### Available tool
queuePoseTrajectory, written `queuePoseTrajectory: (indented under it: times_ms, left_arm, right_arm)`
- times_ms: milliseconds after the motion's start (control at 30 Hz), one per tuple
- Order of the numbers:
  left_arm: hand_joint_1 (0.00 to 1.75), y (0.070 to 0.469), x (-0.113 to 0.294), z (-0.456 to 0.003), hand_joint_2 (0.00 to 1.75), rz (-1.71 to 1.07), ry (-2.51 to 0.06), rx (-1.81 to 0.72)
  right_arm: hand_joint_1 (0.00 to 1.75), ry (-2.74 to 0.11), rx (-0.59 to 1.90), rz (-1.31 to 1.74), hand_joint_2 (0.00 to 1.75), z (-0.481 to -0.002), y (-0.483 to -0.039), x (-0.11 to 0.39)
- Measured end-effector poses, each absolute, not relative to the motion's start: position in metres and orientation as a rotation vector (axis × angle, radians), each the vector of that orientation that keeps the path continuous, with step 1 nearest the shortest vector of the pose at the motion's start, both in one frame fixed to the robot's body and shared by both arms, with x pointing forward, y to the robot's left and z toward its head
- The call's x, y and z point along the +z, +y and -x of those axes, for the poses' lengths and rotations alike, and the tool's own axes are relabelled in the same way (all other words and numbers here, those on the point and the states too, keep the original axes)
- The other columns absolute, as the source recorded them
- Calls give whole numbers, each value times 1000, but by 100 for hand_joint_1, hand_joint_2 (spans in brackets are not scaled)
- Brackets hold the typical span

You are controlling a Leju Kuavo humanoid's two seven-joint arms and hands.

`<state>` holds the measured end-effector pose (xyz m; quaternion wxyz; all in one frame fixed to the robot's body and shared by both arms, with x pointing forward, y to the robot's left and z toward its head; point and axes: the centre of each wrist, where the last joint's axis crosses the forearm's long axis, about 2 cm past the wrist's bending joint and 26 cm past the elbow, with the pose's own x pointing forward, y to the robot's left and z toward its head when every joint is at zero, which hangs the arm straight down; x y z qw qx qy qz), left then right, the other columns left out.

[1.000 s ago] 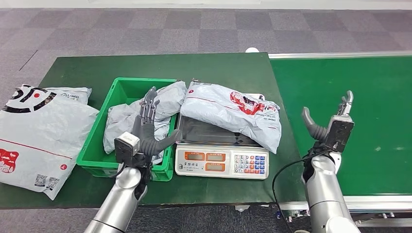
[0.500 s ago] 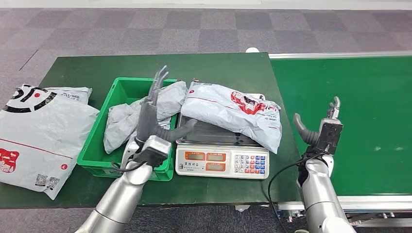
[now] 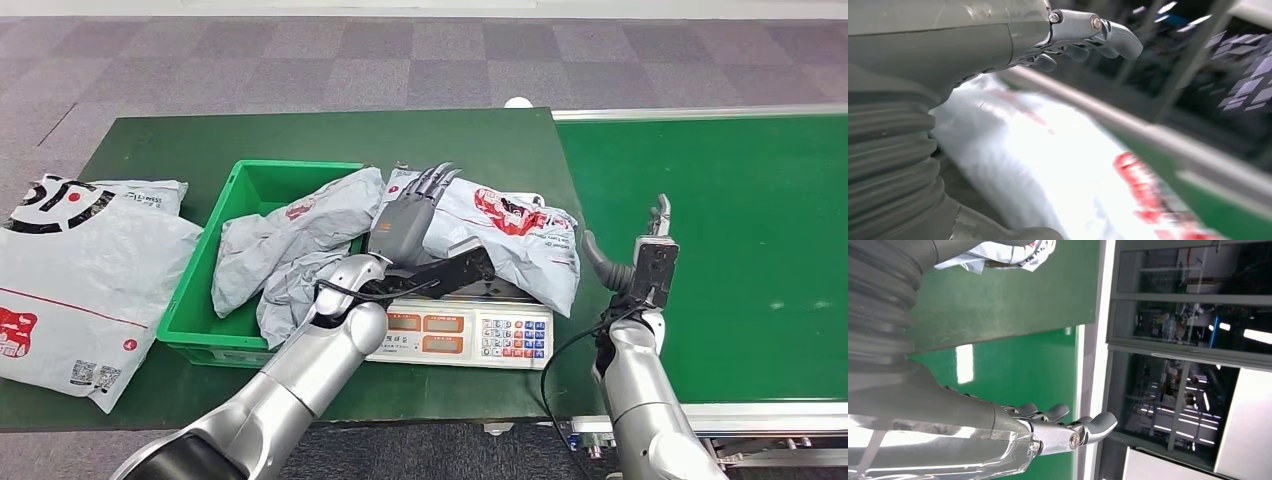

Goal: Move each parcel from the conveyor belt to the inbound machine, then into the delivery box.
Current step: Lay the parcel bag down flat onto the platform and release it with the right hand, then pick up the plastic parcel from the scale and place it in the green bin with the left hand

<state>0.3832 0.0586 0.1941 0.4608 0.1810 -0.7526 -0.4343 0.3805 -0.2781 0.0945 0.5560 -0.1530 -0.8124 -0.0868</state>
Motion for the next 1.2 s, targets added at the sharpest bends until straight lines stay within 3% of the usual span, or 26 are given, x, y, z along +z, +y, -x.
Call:
queuePoseTrajectory:
  times_ms: [500,533,667,1200]
  left_arm:
    - [0,51,186,-389,175,-754,-1616,-1197]
    - [5,51,186,-389,175,-763,-1611,-1202]
    - [65,52,183,-389,175,-777,-1592,-1218]
    - [65,54,176,-388,175,-771,-1563,-1240]
  right_arm:
    - [0,-1895,-213,356,175,-380,-270,91]
    - [0,-1894,-213,356,175,-380,-270,91]
    - [0,-1890,-212,356,175,-380,-269,91]
    - [0,-1876,-209,357,175,-380,-268,89]
